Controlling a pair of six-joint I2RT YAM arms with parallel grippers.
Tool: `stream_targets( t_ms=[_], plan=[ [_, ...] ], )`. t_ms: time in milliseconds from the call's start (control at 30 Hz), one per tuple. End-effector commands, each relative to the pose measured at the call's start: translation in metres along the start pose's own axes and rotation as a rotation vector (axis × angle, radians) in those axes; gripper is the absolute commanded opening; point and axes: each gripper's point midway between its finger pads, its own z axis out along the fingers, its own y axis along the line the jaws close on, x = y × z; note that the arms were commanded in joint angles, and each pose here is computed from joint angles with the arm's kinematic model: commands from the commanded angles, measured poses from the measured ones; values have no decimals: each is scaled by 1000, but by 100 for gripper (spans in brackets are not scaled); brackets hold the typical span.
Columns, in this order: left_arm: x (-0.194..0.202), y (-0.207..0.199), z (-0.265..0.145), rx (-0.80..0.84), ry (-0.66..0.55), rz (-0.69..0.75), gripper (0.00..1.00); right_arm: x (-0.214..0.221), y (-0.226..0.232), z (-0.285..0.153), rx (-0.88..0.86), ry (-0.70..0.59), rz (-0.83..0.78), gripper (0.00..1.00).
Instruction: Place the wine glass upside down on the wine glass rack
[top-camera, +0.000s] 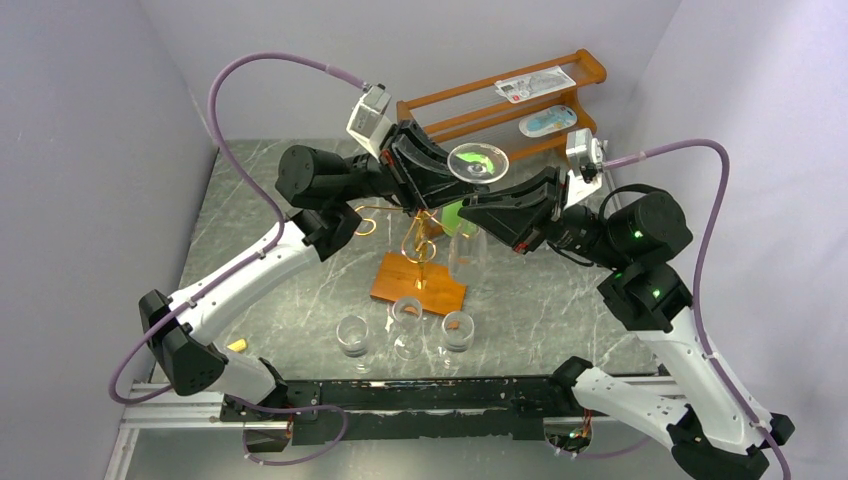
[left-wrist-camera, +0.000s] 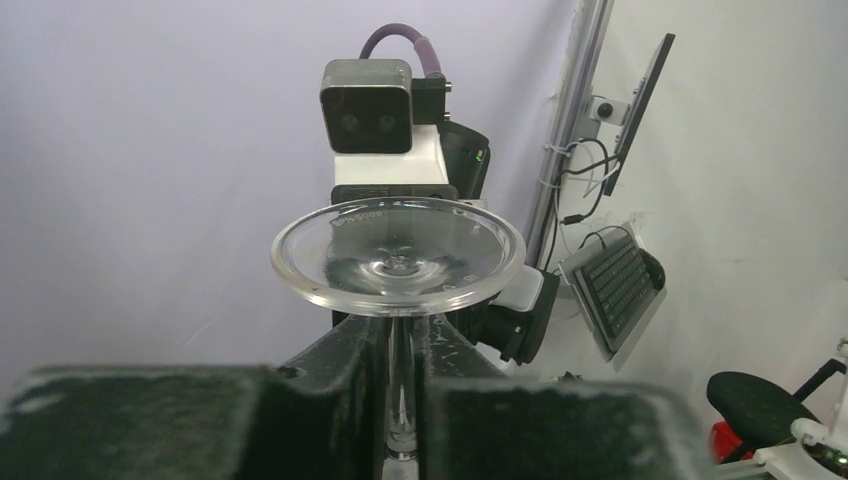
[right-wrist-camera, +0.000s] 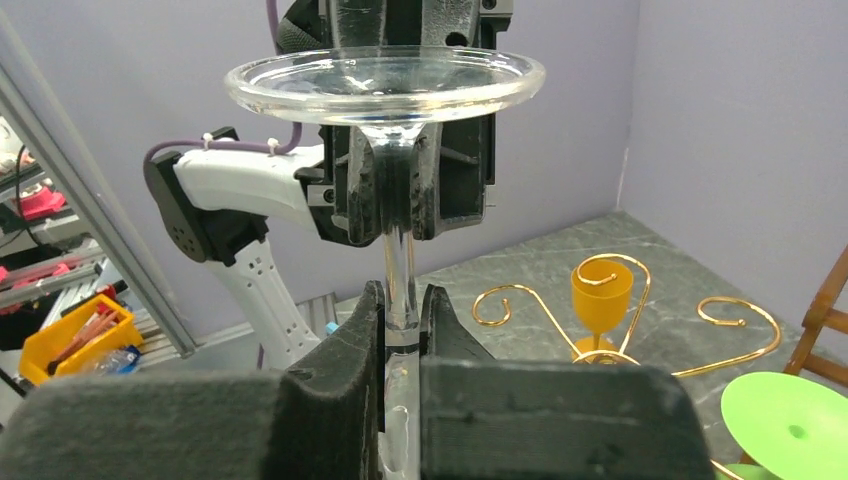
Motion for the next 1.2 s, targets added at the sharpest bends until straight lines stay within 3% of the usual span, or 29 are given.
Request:
stream_targets(
  t_ms=[0,300,500,700,967,1167],
  plan=[
    [-10,-18,-1,33,-29,48,18,7,-19,0,100,5,34,0],
    [-9,4,-15,-169,-35,69,65,-17,-29,-21,237,-103,2,0],
    [-20,3,-28,-269,-56,98,81,-35,-27,-38,297,-146,3,0],
    [-29,5,-52,-428,-50,147,89,-34,-36,-56,404,-106,3,0],
    [-18,46,-131,-890,49,242,92,10,-89,-91,697,41,-104,0],
    [-11,62,-173,-1098,129,297,91,39,-117,-94,787,89,-137,0]
  ],
)
